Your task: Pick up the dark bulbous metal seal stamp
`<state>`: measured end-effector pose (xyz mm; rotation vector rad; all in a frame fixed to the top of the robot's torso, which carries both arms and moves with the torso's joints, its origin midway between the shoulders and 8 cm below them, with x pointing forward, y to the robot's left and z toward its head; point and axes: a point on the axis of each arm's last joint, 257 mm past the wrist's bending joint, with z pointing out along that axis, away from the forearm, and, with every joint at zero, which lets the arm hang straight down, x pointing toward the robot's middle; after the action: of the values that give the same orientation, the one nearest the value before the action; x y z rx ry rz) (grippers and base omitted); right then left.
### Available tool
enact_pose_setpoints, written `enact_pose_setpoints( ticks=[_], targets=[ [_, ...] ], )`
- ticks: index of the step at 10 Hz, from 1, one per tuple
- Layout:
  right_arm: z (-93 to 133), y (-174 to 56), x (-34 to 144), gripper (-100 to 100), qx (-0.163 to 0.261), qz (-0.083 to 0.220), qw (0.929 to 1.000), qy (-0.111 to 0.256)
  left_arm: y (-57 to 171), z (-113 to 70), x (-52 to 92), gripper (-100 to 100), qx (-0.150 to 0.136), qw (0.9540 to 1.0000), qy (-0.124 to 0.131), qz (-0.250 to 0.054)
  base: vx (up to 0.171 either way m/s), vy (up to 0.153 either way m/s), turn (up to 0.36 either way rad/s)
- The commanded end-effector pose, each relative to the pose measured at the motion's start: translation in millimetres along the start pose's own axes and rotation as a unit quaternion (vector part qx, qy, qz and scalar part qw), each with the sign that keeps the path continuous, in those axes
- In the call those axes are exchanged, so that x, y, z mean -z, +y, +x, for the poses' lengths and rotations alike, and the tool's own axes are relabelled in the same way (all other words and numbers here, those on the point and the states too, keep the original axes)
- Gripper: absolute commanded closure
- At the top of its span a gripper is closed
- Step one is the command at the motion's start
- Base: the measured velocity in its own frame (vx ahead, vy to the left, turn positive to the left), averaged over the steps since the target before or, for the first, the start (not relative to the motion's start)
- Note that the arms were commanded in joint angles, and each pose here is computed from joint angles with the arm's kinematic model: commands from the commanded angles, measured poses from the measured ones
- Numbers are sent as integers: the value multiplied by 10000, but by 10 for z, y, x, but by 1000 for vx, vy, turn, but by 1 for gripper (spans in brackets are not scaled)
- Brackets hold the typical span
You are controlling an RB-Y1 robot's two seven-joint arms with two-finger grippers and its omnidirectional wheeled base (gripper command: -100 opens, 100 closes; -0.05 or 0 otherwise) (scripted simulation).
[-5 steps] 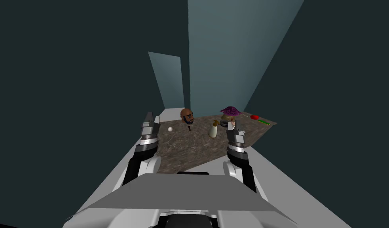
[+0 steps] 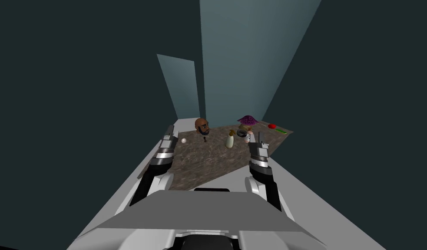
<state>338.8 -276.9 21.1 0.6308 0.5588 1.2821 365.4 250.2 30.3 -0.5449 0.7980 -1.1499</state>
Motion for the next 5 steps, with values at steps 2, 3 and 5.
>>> enact_pose_setpoints(
  ticks=[2,3,5],
  targets=[
    [0,0,0,0,0,0,10000,0,281,85,34,-100,-246,9982,368,-392,-23,-46,-152],
    [0,0,0,0,0,0,10000,0,280,89,34,-100,-257,9982,387,-389,-13,-45,-66],
    [0,0,0,0,0,0,10000,0,591,112,95,-100,-508,9933,682,-788,-16,-57,-172]
  ],
)
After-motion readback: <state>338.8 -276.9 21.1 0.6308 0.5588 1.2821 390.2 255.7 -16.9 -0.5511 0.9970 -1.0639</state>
